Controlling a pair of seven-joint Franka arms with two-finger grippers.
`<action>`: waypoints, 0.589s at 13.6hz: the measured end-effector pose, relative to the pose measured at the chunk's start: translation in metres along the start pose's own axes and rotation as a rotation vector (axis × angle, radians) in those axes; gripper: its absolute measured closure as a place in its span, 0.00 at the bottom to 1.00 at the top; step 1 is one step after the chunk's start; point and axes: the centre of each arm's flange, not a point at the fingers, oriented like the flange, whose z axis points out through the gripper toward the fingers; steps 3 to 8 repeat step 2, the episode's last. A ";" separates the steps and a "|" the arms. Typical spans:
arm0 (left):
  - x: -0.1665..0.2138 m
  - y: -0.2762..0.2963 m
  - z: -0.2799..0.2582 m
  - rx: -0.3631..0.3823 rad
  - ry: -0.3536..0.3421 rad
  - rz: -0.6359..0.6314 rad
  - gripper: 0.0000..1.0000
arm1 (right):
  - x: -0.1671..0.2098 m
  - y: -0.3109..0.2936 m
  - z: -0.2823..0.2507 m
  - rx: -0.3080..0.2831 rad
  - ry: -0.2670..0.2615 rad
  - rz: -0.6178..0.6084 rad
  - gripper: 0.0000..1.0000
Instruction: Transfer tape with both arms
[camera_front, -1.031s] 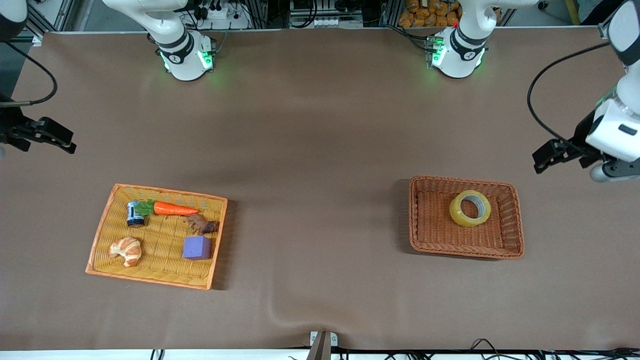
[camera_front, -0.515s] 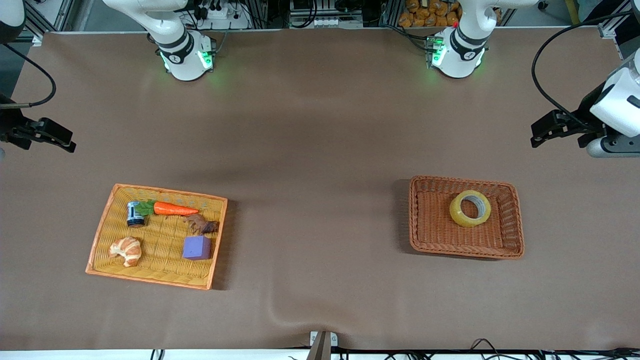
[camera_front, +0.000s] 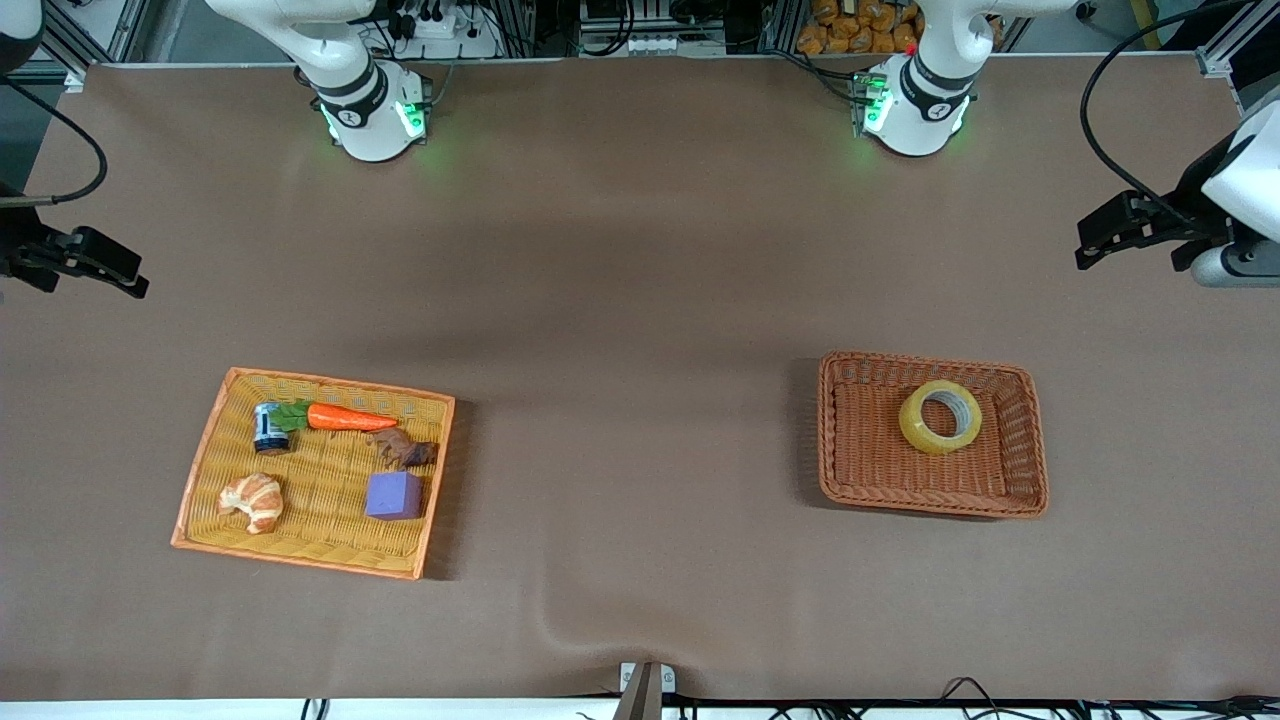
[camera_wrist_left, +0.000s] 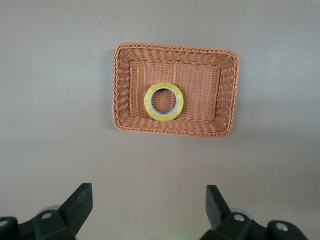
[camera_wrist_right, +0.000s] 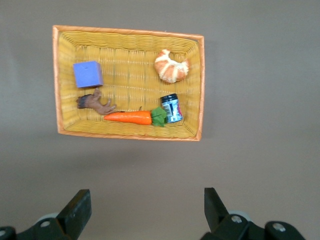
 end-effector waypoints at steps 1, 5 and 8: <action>0.000 0.000 0.000 0.000 0.000 0.000 0.00 | -0.003 -0.002 -0.003 0.036 -0.002 0.003 0.00; 0.000 0.000 0.000 0.000 0.000 0.000 0.00 | -0.005 -0.002 -0.007 0.061 0.000 0.007 0.00; 0.000 0.000 0.000 0.000 0.000 0.000 0.00 | -0.005 -0.002 -0.007 0.061 0.000 0.007 0.00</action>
